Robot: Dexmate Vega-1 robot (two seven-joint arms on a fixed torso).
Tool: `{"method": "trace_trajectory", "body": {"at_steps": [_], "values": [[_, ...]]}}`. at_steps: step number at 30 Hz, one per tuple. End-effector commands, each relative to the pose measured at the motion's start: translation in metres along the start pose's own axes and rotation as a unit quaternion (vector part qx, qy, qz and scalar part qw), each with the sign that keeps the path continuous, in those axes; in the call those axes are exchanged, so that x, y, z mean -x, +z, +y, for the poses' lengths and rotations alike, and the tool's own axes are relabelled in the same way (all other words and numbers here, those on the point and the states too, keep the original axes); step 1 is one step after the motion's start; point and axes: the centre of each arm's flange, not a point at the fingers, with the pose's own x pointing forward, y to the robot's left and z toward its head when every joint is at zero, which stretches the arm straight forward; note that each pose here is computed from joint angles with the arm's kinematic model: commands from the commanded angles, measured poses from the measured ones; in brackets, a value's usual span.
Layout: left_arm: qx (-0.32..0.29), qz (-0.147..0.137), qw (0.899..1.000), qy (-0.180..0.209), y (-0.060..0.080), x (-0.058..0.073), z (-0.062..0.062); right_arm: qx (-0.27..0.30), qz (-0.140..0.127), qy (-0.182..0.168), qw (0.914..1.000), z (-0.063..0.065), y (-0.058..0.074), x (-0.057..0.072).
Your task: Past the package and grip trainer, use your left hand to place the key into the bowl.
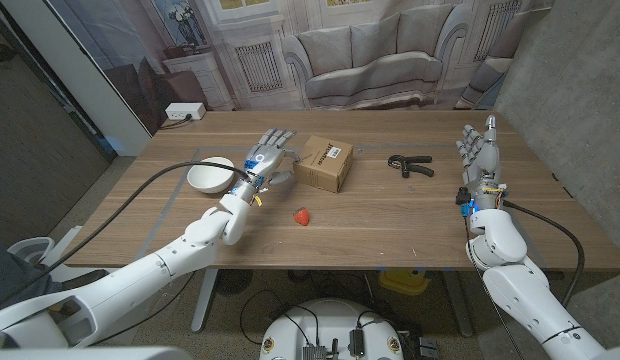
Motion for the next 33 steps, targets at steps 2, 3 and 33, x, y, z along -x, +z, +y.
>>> {"method": "trace_trajectory", "body": {"at_steps": [2,3,33], "values": [[0.002,0.005,1.0,0.022,0.0,-0.002,0.001,-0.004,-0.002,-0.002,1.0,-0.002,-0.001,0.0],[0.003,0.005,1.0,0.023,0.0,-0.003,0.001,-0.004,-0.002,-0.003,1.0,-0.002,-0.001,0.001],[0.016,0.011,0.999,0.039,0.003,-0.013,0.001,-0.004,-0.011,-0.002,0.9999,-0.005,0.005,0.004]]}}
